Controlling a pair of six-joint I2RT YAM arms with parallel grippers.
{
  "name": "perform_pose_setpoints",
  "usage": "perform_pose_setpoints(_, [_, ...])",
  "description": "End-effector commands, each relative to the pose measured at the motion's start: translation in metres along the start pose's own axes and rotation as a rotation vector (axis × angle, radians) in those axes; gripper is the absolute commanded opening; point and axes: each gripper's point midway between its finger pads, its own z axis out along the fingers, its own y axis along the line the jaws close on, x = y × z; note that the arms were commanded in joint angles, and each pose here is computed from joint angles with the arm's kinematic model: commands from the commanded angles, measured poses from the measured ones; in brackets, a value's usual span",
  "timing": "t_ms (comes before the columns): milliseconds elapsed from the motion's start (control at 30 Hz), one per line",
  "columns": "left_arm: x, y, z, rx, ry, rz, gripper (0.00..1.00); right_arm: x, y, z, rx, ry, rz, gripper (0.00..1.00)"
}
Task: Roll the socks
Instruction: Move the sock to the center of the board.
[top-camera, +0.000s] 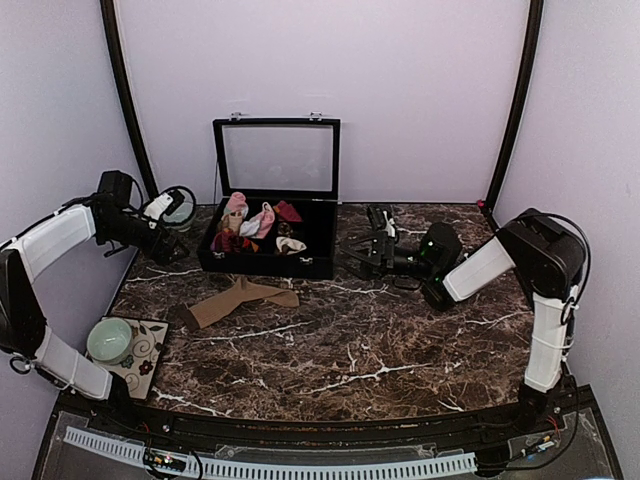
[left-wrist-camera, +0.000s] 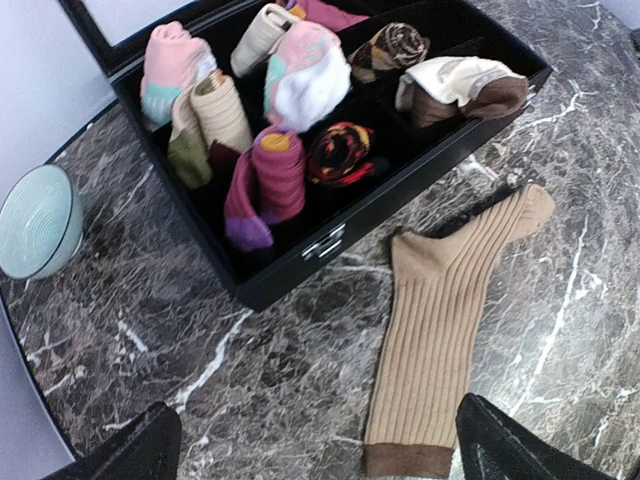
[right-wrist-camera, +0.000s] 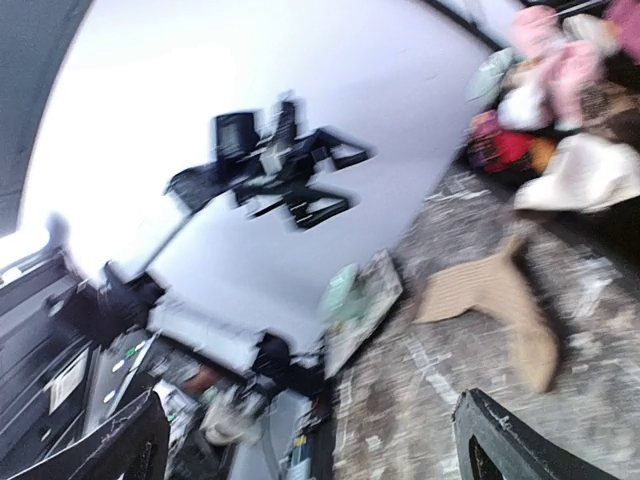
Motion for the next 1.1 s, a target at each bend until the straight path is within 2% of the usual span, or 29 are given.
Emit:
perform_pose_setpoints(0, [0.018, -0.002, -0.001, 0.023, 0.006, 0.085, 0.87, 0.024, 0.075, -0.004, -0.224, 0.106, -0.1, 1.0])
perform_pose_setpoints(100, [0.045, -0.027, 0.022, 0.176, 0.087, 0.087, 0.74, 0.035, 0.061, -0.004, -0.153, 0.125, -0.087, 1.0])
perform_pose_setpoints(300, [0.087, -0.057, 0.072, 0.256, 0.285, 0.148, 0.67, 0.057, 0.042, 0.011, -0.045, 0.219, -0.064, 0.97])
perform_pose_setpoints(433, [0.097, -0.055, 0.095, 0.248, 0.346, 0.153, 0.61, 0.075, 0.032, 0.024, 0.092, 0.315, -0.168, 0.88])
perform_pose_setpoints(567, [0.111, -0.056, 0.112, 0.243, 0.414, 0.162, 0.53, 0.088, 0.013, 0.03, 0.351, 0.399, -0.307, 0.88])
perform_pose_setpoints(700, [0.122, -0.065, 0.121, 0.259, 0.456, 0.174, 0.48, 0.1, -0.012, 0.022, 0.566, 0.437, -0.371, 0.83])
perform_pose_setpoints(867, [0.136, -0.093, 0.124, 0.307, 0.506, 0.22, 0.44, 0.113, -0.028, 0.013, 0.711, 0.434, -0.416, 0.77])
perform_pose_setpoints(1067, [0.149, -0.16, 0.103, 0.483, 0.559, 0.267, 0.4, 0.113, -0.046, -0.012, 0.875, 0.385, -0.431, 0.77])
